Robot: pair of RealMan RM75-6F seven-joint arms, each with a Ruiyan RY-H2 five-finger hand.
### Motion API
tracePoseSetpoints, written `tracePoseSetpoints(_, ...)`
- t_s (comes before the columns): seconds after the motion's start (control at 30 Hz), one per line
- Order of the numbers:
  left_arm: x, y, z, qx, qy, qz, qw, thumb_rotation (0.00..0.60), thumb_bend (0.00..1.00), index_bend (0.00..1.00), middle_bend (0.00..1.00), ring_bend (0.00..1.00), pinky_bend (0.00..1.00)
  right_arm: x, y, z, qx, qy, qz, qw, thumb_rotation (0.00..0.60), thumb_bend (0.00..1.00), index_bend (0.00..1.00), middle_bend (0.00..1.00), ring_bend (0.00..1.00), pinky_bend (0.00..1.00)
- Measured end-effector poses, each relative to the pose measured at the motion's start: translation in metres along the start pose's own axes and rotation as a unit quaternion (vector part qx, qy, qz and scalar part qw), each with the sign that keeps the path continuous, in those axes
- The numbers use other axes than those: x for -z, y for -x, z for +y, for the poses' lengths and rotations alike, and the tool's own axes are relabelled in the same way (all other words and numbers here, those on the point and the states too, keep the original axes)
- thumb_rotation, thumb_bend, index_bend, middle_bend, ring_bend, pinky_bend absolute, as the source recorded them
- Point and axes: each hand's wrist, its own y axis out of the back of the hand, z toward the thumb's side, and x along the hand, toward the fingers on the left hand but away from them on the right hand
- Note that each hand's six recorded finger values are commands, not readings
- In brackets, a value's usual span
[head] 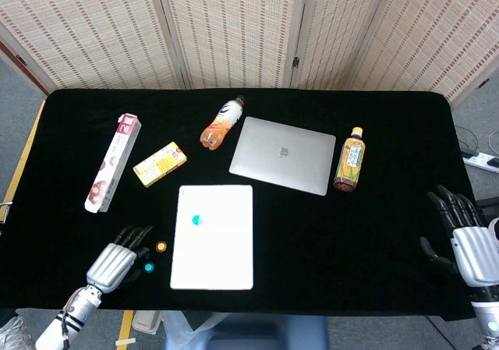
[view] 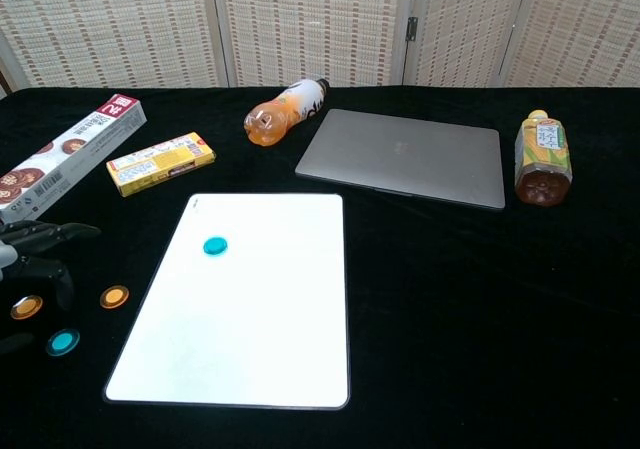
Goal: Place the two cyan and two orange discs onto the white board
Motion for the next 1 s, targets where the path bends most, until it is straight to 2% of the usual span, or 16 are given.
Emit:
tracePoseSetpoints(0.43,-0.006,-0.003,-0.017,0.004,-0.003,0.000,1.0000,0.600,0.40,0.42,0.00,0.00,0.00,0.003,-0.003,0.000,0.000,0.001,-0.002,1.0000,0.600,0.43,0.00,0.00,0.00,0.00)
tracePoseSetpoints(1.0,-0.005,-0.005,-0.030,0.014,-0.009,0.011,0.9998,0.600,0.40,0.43,0.00,0.00,0.00,0.002,-0.005,0.001,0.002,0.000,-0.002,1.0000,0.600,0.43,0.00,0.00,0.00,0.00)
